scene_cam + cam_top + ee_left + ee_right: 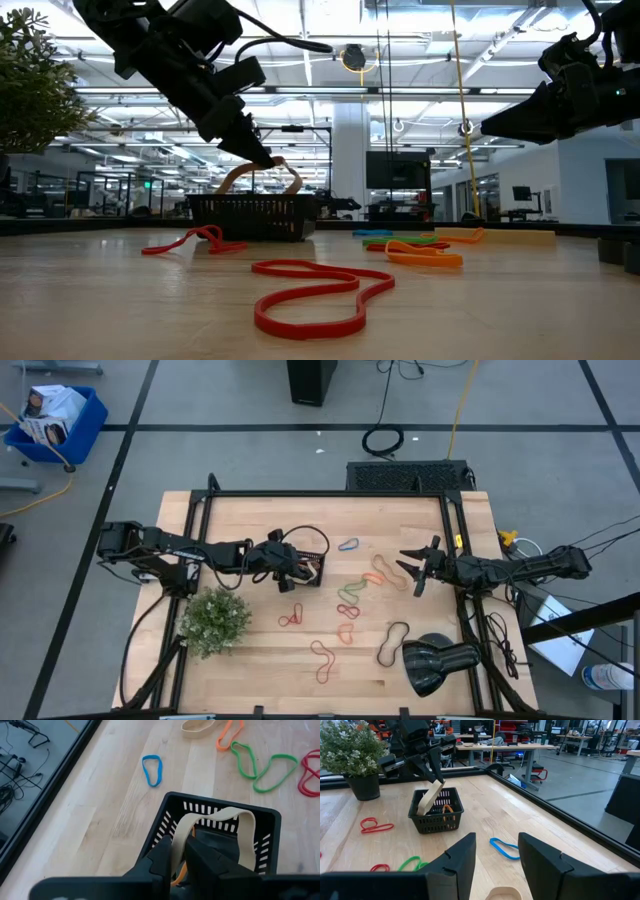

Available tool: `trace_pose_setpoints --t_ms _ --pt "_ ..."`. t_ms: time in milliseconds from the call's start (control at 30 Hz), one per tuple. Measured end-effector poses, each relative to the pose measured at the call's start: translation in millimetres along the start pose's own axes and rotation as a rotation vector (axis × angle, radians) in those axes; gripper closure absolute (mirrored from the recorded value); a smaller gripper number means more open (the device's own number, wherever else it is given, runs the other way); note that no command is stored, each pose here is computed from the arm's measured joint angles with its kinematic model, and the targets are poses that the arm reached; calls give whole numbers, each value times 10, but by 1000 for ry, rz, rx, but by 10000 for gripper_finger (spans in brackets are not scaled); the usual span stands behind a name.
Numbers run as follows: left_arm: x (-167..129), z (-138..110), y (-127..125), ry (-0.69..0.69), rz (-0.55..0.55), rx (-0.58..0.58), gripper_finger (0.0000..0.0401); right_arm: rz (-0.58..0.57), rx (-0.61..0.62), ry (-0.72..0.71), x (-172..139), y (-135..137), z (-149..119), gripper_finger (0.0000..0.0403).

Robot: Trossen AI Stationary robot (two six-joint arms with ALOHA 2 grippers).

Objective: Pick and place rubber bands into bin
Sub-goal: Put the bottom white rubber band into the black bin

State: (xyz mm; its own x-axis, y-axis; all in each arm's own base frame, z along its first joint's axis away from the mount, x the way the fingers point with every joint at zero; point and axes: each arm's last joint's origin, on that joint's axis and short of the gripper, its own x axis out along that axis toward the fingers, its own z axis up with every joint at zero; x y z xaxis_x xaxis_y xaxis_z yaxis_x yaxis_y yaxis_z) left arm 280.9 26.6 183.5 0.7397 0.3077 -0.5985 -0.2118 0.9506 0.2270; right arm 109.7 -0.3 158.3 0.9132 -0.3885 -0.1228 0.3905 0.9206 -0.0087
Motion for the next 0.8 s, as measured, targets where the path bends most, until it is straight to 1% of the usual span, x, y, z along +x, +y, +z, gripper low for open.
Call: trace_pose_setpoints --t_ms 367,533,800 --pt "0 0 1 0 4 2 338 0 -2 2 0 0 -2 261" --pt "0 2 1 -1 4 40 338 -1 -9 14 0 -1 -15 261" --pt "0 4 2 -2 4 14 338 -1 -9 15 0 -1 -16 261"
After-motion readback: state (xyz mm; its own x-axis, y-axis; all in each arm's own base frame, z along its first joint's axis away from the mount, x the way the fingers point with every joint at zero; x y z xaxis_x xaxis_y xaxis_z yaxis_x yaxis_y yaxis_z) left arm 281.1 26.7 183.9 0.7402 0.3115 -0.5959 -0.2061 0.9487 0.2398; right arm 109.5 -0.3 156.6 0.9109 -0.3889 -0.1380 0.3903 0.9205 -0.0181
